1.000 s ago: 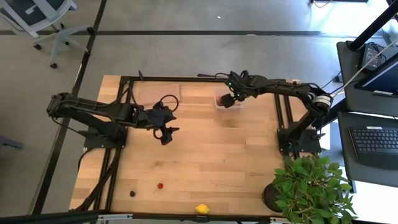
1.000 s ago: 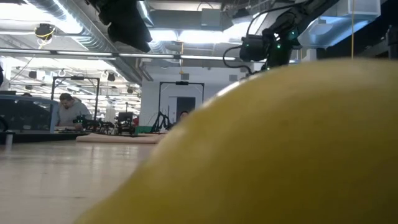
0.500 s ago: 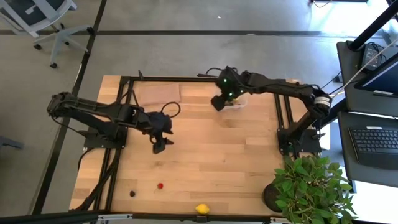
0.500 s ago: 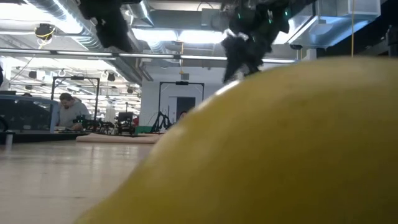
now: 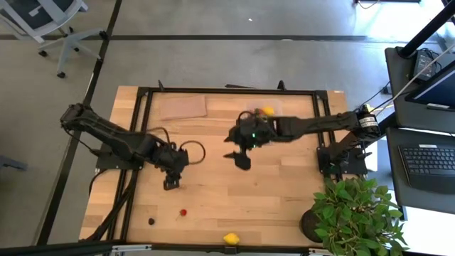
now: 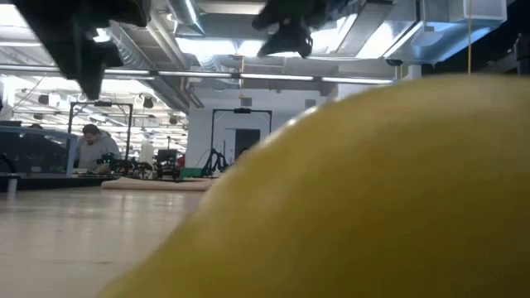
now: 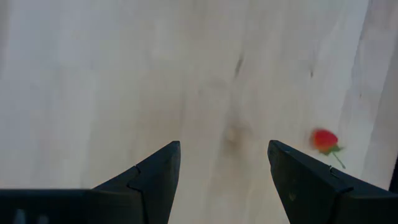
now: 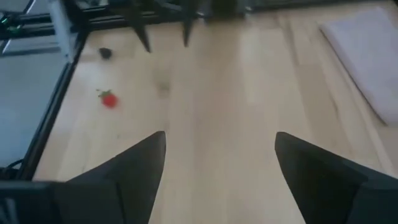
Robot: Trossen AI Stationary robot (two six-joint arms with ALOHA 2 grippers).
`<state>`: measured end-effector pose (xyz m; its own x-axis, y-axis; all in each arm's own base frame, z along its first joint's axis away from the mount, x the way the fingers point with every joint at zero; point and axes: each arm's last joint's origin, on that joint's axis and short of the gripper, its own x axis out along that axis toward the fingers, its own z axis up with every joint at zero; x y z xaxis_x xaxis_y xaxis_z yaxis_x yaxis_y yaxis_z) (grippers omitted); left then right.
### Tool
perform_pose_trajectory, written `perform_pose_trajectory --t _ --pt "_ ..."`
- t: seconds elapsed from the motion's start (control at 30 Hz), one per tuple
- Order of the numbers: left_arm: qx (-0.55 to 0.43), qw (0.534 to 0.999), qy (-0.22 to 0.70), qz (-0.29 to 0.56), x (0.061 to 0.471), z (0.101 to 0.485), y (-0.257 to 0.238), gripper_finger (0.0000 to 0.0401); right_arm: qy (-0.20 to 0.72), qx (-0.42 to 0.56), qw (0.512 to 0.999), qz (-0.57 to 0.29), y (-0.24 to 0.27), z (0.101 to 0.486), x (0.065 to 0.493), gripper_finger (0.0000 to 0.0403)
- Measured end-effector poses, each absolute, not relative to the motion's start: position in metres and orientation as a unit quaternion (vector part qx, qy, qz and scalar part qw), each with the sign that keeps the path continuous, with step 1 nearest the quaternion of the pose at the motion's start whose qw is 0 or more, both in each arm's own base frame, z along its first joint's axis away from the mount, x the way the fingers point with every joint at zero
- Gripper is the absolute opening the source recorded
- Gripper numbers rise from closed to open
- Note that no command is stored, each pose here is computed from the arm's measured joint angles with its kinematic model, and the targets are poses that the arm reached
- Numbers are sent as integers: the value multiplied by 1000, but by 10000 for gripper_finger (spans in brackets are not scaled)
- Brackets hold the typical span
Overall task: Pick and placing Produce into tupperware
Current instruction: Put the strawberry into the transparent bin
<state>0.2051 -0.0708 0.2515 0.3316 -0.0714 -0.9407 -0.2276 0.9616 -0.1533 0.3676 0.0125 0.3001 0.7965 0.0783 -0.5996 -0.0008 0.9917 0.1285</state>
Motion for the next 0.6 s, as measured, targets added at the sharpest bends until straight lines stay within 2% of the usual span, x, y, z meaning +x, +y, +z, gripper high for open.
perform_pose_trajectory --t 0.17,0.37,0.6 --pt "-122 780 611 57 213 232 -89 234 317 36 947 28 40 297 368 303" --pt "-177 750 633 75 222 212 -112 234 330 56 942 11 60 287 371 303" --pt "-195 727 654 80 226 188 -140 234 356 45 933 9 72 267 378 303"
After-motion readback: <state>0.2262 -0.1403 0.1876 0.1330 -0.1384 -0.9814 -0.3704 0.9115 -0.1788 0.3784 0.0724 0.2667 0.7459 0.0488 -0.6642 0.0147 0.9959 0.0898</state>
